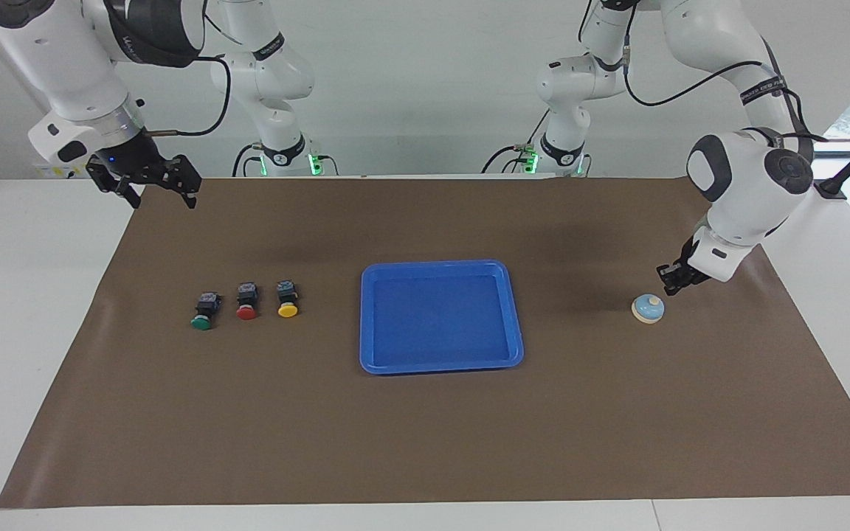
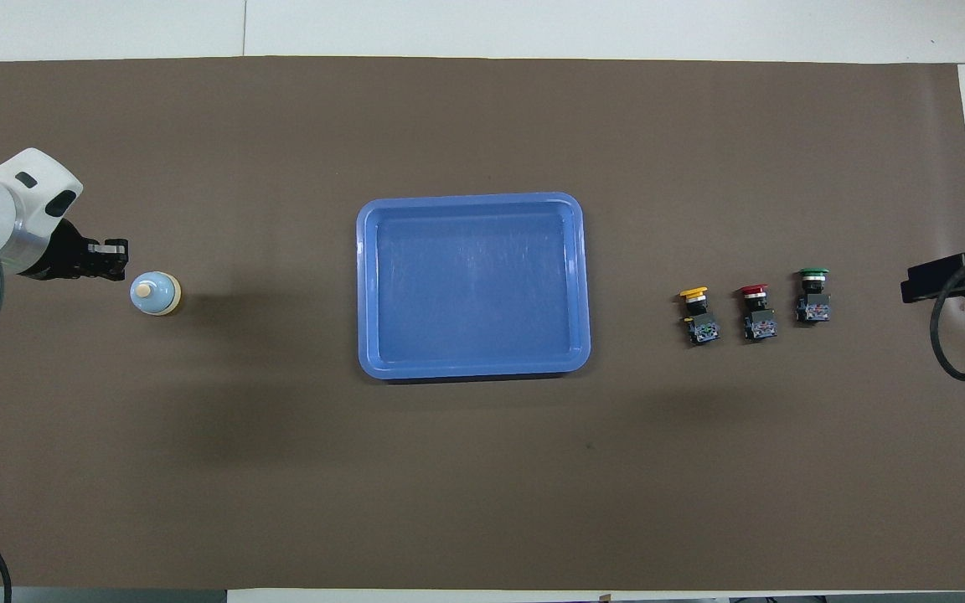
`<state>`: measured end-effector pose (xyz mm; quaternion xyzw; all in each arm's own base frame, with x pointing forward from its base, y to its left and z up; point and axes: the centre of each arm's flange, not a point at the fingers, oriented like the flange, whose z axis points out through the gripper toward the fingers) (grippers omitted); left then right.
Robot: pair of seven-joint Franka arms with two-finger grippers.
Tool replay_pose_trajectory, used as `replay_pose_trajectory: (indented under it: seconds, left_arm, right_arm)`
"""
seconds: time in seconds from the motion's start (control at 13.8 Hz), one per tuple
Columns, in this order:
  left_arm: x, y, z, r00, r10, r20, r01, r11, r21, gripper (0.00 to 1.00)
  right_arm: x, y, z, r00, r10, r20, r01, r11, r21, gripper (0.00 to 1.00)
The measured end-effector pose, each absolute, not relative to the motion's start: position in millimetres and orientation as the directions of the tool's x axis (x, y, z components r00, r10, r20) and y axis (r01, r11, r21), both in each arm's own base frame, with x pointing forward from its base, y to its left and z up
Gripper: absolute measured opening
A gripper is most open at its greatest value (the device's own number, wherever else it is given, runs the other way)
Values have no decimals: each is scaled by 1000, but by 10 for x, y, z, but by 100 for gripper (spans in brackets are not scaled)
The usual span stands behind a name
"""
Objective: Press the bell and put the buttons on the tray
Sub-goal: 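Press down on the bell top with the left gripper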
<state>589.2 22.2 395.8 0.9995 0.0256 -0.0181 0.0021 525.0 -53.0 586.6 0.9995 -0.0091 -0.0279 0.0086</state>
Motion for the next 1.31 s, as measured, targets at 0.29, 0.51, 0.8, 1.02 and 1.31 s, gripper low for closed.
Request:
replay_pose_trajectory:
  seconds: [0.29,0.51,0.8,1.02,1.31]
  left_arm:
    - [5798,240,3695,998,55,-30,55,-998,3,1]
    - [5759,250,3604,998,57,-29,57,-998,3,1]
    - [5741,249,3546,998,57,-27,57,-998,4,1]
    - [5707,243,3380,998,57,0,57,-998,6,1]
    - [5774,251,3475,997,58,-50,58,-998,6,1]
  right_arm:
    - [5250,-530,5866,998,-19,-56,-18,-1000,18,100]
    - [5250,-530,5866,998,-19,-56,-18,-1000,18,100]
    - [5250,-530,5866,998,-19,-56,-18,-1000,18,100]
    - [5250,-530,5866,998,-19,-56,-18,-1000,18,100]
    - [5250,-529,5867,998,-19,-56,-18,-1000,18,100]
